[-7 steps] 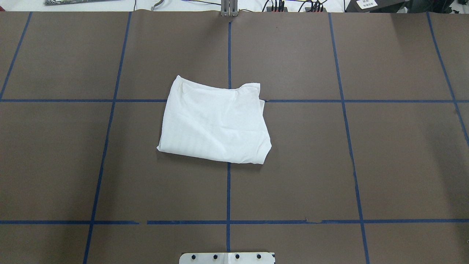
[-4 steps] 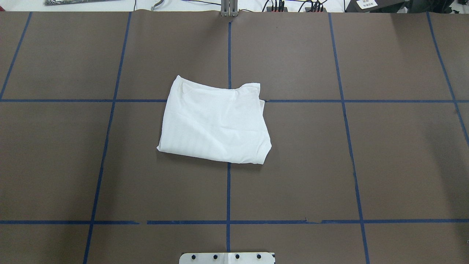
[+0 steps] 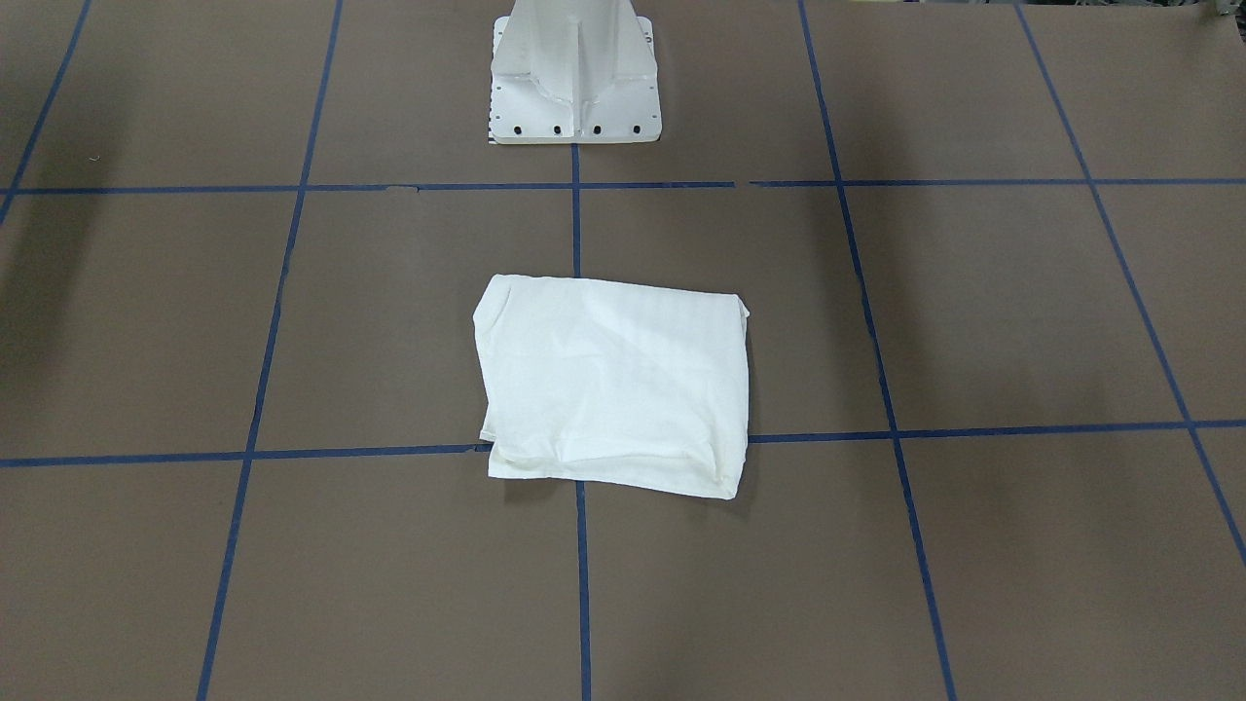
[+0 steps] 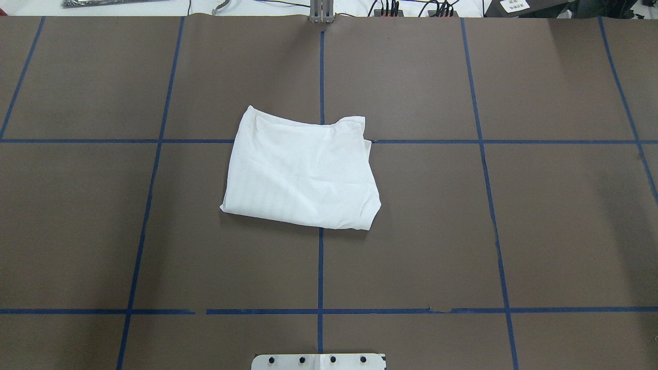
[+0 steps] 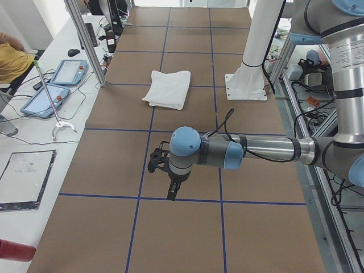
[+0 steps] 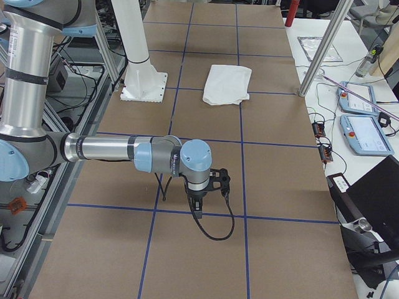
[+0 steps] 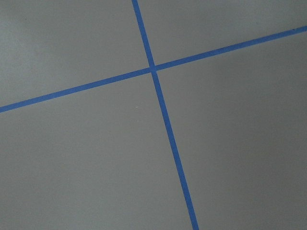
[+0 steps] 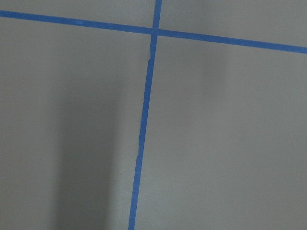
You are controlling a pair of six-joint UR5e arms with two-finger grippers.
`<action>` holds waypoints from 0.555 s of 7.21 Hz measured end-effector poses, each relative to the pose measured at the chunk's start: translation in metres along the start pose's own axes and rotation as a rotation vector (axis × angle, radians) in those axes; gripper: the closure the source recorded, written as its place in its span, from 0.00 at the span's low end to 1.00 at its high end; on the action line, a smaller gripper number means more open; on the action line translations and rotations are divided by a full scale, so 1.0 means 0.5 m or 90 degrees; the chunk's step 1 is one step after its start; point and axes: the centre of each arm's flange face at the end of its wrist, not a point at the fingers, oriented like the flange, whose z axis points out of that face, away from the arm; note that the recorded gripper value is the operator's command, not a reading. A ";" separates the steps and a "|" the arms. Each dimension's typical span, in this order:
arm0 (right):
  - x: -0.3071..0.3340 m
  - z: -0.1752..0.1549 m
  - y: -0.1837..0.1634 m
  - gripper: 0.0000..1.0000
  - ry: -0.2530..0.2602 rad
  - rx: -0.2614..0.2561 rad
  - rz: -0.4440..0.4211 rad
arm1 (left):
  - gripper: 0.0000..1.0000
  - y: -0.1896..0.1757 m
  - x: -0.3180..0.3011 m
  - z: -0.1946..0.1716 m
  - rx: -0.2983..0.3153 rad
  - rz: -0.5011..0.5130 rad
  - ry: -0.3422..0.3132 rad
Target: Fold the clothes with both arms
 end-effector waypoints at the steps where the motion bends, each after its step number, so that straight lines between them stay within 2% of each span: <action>1: 0.000 0.000 0.000 0.00 0.001 0.000 0.000 | 0.00 0.002 -0.001 0.001 -0.001 -0.002 0.000; 4: 0.001 0.000 0.000 0.00 0.003 0.000 0.000 | 0.00 0.012 -0.005 0.005 -0.005 -0.008 0.000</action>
